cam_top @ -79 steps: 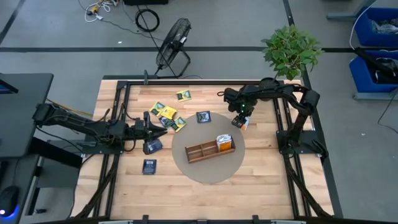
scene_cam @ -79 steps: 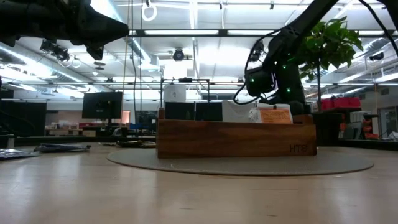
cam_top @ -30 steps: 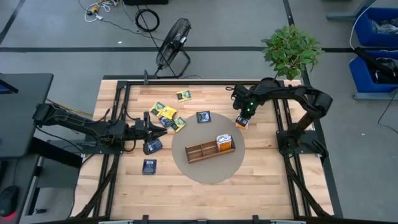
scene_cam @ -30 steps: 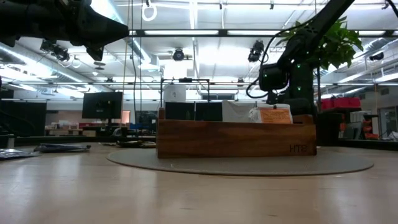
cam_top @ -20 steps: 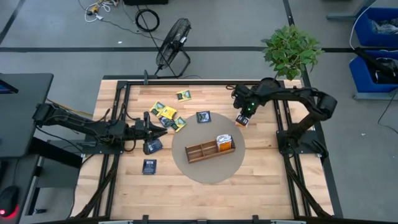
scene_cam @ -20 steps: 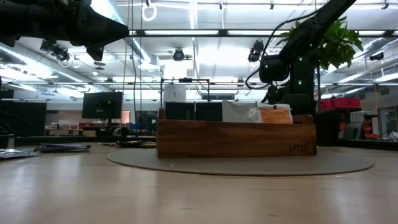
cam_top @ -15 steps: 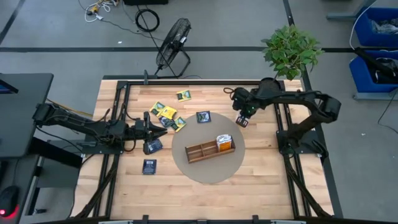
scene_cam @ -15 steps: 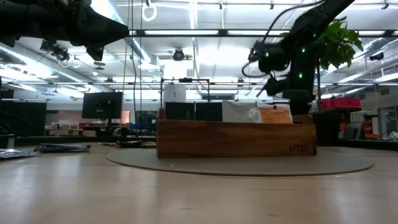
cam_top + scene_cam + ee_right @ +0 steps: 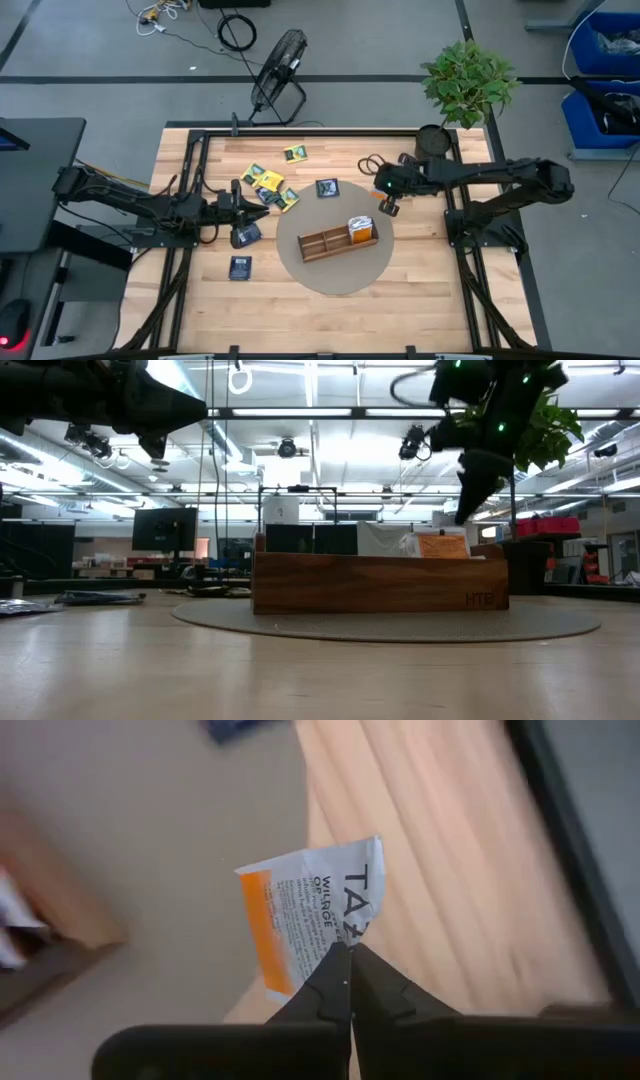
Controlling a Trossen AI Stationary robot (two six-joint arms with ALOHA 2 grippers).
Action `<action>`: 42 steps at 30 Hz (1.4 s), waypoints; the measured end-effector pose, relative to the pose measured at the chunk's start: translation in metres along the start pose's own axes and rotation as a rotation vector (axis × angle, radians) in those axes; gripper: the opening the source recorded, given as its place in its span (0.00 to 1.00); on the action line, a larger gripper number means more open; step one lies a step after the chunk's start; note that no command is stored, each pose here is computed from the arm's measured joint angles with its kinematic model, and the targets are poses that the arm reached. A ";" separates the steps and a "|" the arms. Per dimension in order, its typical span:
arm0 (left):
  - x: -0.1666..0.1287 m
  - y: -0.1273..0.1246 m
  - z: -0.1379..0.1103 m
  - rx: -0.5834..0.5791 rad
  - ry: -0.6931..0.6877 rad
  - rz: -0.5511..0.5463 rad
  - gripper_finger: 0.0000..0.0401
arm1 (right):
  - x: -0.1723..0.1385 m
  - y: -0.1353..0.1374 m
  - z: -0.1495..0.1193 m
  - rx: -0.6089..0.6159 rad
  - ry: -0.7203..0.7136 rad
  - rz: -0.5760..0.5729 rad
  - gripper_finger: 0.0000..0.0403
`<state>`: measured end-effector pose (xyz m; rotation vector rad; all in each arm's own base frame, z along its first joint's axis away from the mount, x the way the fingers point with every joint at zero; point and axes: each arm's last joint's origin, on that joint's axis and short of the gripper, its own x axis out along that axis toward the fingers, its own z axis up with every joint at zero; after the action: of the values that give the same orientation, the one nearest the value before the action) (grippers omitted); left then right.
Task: Pick & Place Tea
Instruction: Put the orange tea bag into the right section of the wooden organizer
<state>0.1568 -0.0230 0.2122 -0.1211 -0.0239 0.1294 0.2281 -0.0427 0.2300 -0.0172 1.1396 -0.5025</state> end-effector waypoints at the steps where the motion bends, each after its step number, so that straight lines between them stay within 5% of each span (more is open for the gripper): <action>1: 0.000 0.000 0.000 -0.003 0.000 0.000 0.13 | -0.004 0.005 0.001 -0.021 -0.020 -0.002 0.00; 11: 0.000 0.000 0.000 -0.011 0.000 0.000 0.13 | -0.047 0.042 0.007 -0.157 -0.141 -0.116 0.00; 22: 0.000 0.000 0.000 -0.012 -0.002 0.000 0.13 | -0.080 0.089 0.007 -0.268 -0.325 -0.048 0.00; 42: 0.000 0.000 0.000 -0.033 -0.004 0.000 0.13 | -0.039 0.150 -0.007 -0.413 -0.206 -0.061 0.00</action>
<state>0.1568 -0.0230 0.2126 -0.1534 -0.0303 0.1293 0.2656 0.1077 0.2205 -0.4536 1.0251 -0.3035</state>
